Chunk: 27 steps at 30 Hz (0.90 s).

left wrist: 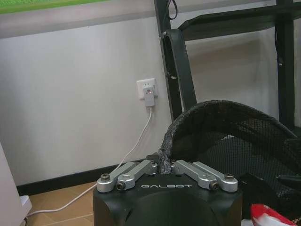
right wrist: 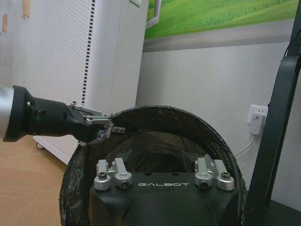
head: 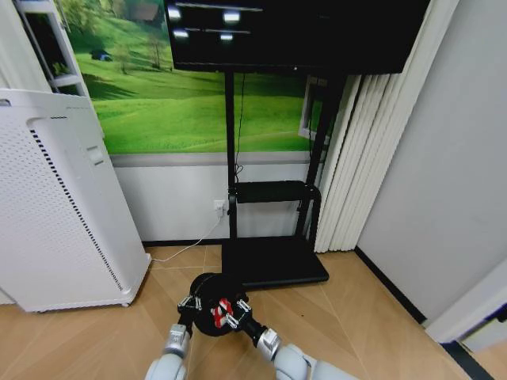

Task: Pick up the trash bin and place the garbage on the floor into it.

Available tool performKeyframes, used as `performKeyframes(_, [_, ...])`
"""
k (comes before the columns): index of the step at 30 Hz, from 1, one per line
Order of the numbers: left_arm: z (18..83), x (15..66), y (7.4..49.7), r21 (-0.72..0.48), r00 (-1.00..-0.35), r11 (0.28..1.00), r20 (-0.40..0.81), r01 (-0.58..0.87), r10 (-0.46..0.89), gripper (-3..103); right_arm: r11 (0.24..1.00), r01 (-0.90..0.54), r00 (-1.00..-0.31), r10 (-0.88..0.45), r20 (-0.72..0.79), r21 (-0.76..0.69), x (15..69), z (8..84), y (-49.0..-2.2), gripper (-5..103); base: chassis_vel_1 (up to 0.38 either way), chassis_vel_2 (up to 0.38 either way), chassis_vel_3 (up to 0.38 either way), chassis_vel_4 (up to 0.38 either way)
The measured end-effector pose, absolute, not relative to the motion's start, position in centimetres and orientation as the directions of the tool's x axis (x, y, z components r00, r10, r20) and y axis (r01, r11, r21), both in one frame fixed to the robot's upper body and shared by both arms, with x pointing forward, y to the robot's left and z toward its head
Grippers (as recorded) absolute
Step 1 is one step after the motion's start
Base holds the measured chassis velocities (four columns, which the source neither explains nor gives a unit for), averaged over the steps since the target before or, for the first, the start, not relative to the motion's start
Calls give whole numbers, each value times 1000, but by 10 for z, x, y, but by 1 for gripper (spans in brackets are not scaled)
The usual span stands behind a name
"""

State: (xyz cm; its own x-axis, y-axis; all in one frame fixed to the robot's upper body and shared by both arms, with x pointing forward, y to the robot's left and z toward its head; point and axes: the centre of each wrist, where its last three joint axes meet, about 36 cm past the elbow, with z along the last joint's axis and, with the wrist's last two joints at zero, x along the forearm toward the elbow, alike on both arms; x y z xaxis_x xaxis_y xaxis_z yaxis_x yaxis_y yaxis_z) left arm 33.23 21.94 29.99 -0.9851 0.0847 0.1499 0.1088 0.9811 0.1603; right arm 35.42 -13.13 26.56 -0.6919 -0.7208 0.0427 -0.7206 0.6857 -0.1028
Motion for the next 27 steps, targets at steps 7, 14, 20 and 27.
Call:
performKeyframes(7, [300, 333, 221, 161, -986, 981, 148, 104, 80, 4, 735, -672, -740, -671, 42, -93, 362, 275, -144, 88, 0, 0, 0, 0])
performKeyframes(14, [303, 332, 230, 166, -988, 983, 139, 84, 62, 4, 861, -508, -860, -507, 59, -12, 375, 313, -182, 100, 0, 0, 0, 0])
performKeyframes(20, [307, 330, 238, 168, -991, 984, 125, 65, 44, 4, 935, -353, -933, -354, 65, 33, 380, 350, -219, 100, 0, 0, 0, 0])
performKeyframes(27, [316, 328, 244, 172, -995, 984, 100, 45, 28, 4, 988, -153, -983, -152, 102, -2, 386, 364, -266, 100, 0, 0, 0, 0])
